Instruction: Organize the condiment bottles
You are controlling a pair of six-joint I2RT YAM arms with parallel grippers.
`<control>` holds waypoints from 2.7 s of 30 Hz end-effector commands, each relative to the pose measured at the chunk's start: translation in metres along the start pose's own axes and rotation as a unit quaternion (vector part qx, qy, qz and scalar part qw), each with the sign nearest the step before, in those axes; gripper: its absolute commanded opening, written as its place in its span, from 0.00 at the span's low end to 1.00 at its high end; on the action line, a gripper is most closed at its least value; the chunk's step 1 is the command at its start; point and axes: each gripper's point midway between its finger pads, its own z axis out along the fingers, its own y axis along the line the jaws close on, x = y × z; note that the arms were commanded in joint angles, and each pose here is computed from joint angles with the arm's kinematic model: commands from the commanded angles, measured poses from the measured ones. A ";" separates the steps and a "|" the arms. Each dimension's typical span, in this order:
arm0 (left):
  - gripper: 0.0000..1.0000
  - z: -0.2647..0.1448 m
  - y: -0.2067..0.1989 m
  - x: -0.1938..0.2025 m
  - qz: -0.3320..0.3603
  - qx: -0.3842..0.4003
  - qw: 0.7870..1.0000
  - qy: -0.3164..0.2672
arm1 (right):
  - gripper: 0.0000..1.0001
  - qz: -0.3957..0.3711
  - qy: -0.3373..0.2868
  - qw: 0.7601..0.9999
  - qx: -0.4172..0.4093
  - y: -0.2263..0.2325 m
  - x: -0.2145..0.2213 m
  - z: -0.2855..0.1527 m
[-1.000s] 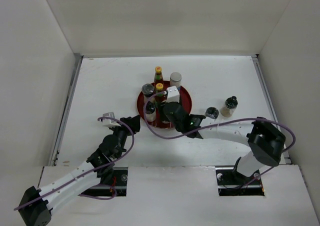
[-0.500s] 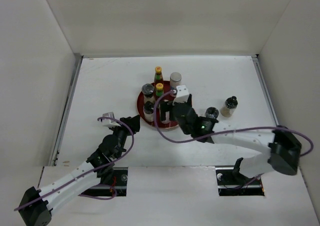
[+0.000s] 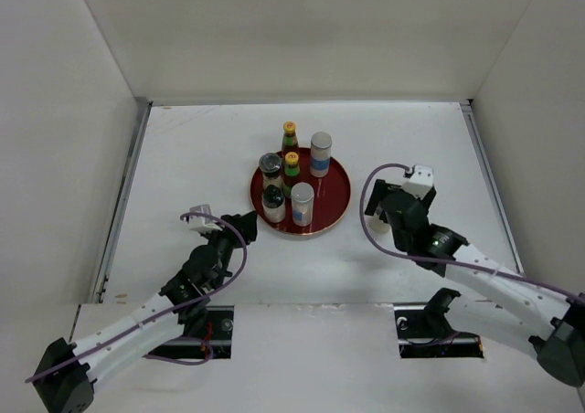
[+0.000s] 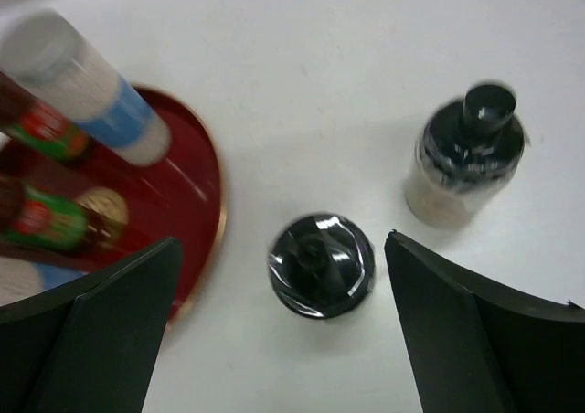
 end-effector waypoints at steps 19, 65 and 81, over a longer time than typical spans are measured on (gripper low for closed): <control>0.54 0.002 -0.005 -0.007 -0.019 0.010 1.000 -0.017 | 0.57 -0.003 0.066 0.997 0.030 -0.009 0.041 0.054; 0.54 0.001 -0.007 -0.006 -0.017 0.014 1.000 -0.009 | 0.89 0.015 -0.012 0.998 -0.064 0.118 -0.026 0.067; 0.54 0.002 -0.008 -0.005 -0.019 0.013 1.000 -0.011 | 0.97 0.038 -0.013 0.984 0.175 -0.106 -0.011 0.059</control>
